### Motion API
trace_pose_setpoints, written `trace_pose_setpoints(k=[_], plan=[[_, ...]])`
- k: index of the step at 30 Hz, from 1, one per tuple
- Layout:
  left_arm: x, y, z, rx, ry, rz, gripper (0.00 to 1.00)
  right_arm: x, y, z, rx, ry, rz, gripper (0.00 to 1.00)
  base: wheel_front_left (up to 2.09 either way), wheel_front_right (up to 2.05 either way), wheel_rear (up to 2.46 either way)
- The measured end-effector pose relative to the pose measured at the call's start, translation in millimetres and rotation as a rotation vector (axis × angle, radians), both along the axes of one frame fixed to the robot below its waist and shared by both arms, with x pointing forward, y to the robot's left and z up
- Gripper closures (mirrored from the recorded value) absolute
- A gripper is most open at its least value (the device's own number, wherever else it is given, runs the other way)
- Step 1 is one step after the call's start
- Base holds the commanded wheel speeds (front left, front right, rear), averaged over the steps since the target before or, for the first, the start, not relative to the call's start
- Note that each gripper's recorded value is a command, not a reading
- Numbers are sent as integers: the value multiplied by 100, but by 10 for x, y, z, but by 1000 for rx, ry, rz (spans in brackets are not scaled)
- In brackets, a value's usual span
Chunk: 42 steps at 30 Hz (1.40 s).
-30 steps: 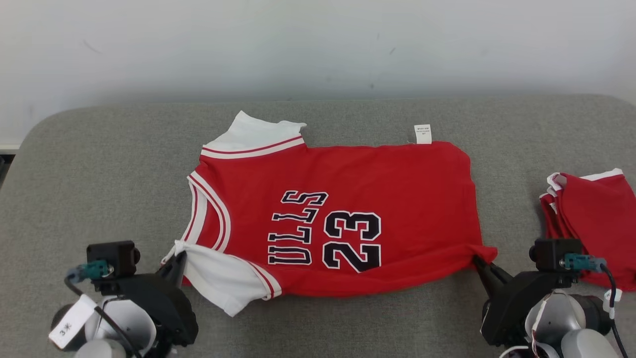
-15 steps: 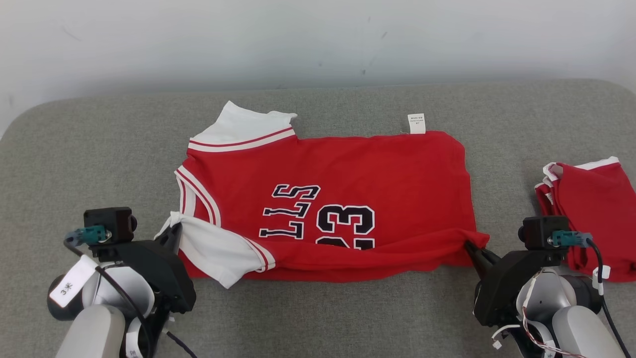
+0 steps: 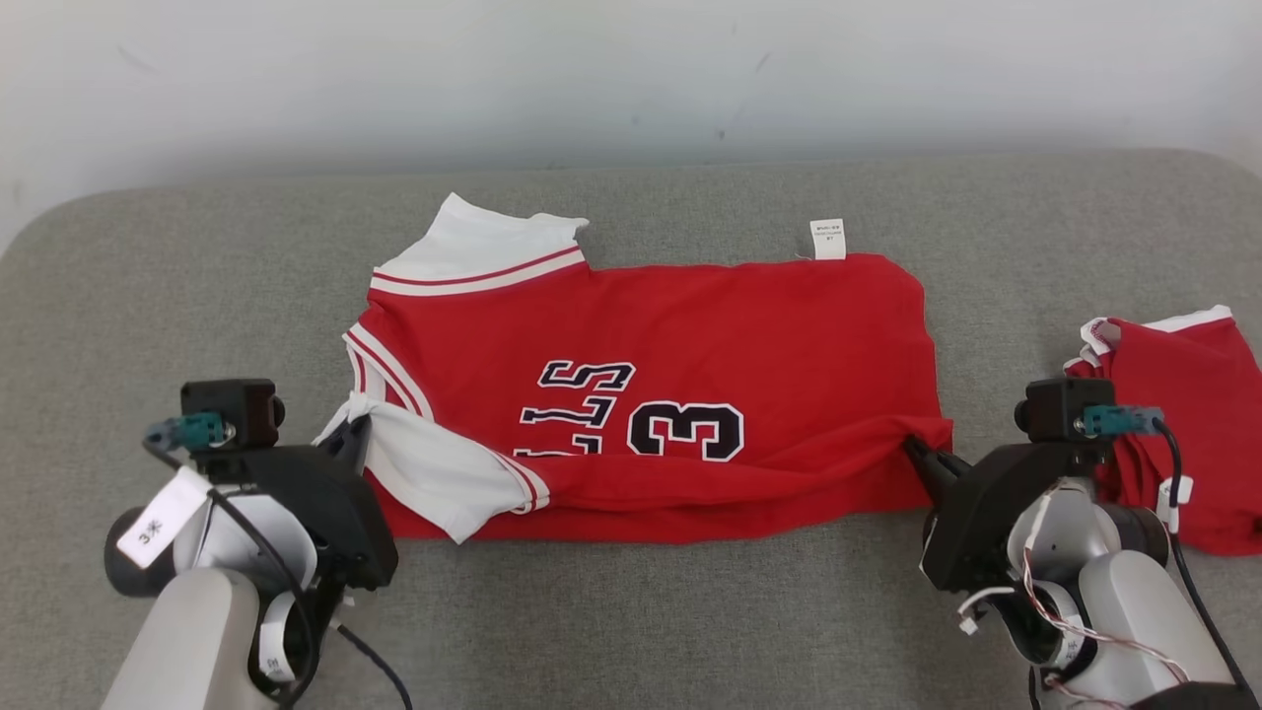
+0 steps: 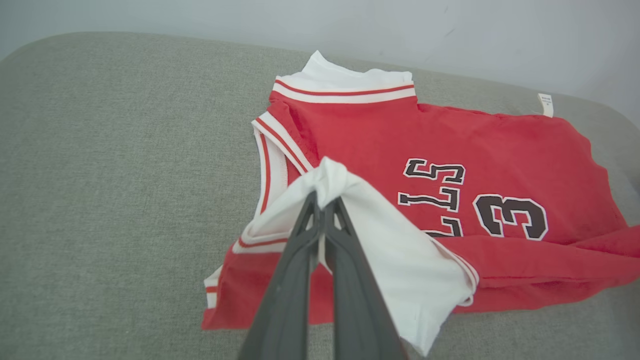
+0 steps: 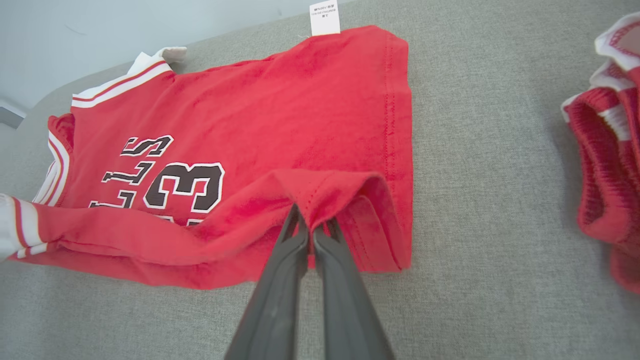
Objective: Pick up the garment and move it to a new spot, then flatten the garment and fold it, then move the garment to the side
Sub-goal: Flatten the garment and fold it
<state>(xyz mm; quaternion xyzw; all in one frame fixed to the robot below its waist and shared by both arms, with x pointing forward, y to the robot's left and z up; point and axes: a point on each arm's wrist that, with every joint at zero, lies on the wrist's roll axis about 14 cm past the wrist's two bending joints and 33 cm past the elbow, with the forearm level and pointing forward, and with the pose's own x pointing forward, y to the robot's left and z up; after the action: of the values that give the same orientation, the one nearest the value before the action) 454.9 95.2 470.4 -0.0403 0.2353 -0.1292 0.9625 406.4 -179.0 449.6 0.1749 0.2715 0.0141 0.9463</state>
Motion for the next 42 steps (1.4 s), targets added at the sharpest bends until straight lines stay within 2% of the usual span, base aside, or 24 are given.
trace_pose_setpoints(k=[17, 18, 19, 20, 21, 22, 23, 24, 25, 27, 28, 29, 36, 42], plan=[[385, -148, -54, 19, -8, -24, 100, 251, -34, -279, -6, 102, -41, 99, 0, 0, 0], [396, -145, -53, 19, -12, -23, 100, 255, -33, -292, -7, 103, -43, 89, 0, 0, 0], [400, -142, -64, 20, -11, -21, 100, 250, -33, -311, -10, 108, -43, 89, 0, 0, 0], [406, -139, -76, 21, -11, -19, 100, 244, -34, -330, -13, 113, -43, 67, 0, 0, 0], [414, -139, -80, 22, -11, -18, 100, 244, -39, -339, -14, 113, -47, 53, 0, 0, 0], [428, -143, -71, 21, -15, -18, 100, 251, -46, -344, -15, 113, -55, 0, 0, 0, 0], [428, -143, -71, 21, -15, -18, 100, 251, -46, -344, -15, 113, -55, 0, 0, 0, 0], [443, -146, -51, 21, -25, -17, 91, 274, -48, -335, -14, 108, -59, 0, 0, 0, 0], [453, -144, -43, 25, -32, -16, 73, 300, -48, -310, -15, 98, -59, 0, 0, 0, 0], [467, -133, -52, 30, -32, -12, 53, 358, -66, -254, -16, 74, -73, 0, 0, 0, 0], [482, -129, -37, 30, -40, -10, 7, 380, -77, -231, -15, 63, -80, 0, 0, 0, 0], [491, -128, -27, 30, -47, -9, 0, 397, -83, -223, -16, 59, -83, 0, 0, 0, 0], [487, -83, -68, 54, -57, -1, 0, 425, -99, -203, -16, 33, -106, 0, 0, 0, 0], [570, -88, 160, 46, -144, 2, 0, 445, -97, -148, -19, 7, -112, 0, 0, 0, 0]])
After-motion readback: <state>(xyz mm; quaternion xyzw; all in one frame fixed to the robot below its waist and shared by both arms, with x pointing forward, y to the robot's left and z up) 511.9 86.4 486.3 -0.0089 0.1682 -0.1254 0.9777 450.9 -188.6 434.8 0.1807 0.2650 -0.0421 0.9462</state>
